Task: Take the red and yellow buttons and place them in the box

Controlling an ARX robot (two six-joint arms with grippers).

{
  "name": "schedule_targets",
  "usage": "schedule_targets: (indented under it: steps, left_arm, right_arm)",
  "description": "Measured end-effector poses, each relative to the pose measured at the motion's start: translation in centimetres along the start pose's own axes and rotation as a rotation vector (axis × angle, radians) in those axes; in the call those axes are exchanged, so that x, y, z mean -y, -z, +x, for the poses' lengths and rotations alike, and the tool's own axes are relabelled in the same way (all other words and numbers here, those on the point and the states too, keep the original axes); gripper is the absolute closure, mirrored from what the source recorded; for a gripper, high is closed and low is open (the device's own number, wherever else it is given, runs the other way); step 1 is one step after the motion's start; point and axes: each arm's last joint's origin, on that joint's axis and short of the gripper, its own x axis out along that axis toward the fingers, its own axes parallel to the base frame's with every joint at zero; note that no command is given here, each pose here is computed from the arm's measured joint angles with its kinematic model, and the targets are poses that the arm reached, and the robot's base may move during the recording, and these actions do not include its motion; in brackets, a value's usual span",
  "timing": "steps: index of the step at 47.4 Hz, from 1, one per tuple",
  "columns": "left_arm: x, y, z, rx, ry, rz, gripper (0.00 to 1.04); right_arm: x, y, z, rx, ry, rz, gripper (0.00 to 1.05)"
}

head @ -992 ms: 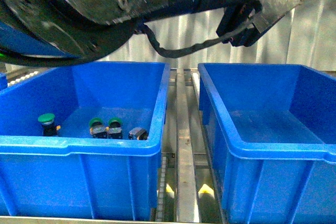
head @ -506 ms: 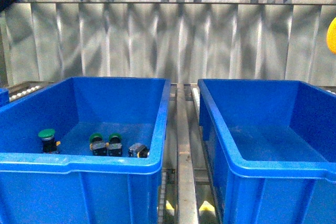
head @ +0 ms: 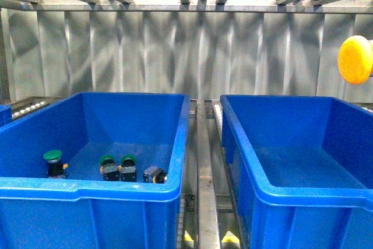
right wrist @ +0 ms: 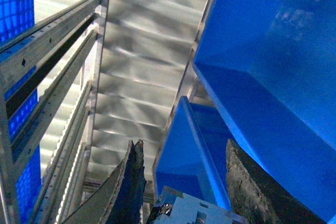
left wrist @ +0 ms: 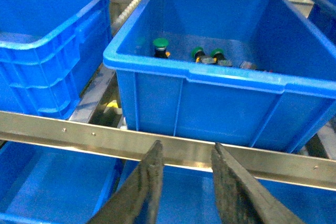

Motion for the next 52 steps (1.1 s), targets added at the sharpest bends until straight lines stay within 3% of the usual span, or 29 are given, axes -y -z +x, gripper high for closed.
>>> schedule_targets:
  steps: [5,7,30,52]
  left_arm:
    - [-0.1,2.7,0.0,0.002,0.007,0.016,1.03]
    - [-0.2,3.8,0.0,-0.005,0.006,0.02,1.02]
    - [-0.2,3.7,0.0,0.007,0.006,0.025,1.02]
    - [-0.2,3.7,0.0,0.007,0.006,0.025,0.28]
  right_arm:
    - [-0.1,0.1,-0.2,0.02,0.004,-0.011,0.68]
    - [-0.1,0.2,-0.3,0.014,0.001,-0.014,0.68]
    - [0.1,0.6,-0.5,0.005,0.009,-0.041,0.68]
    - [-0.1,0.8,-0.8,0.027,-0.001,-0.065,0.68]
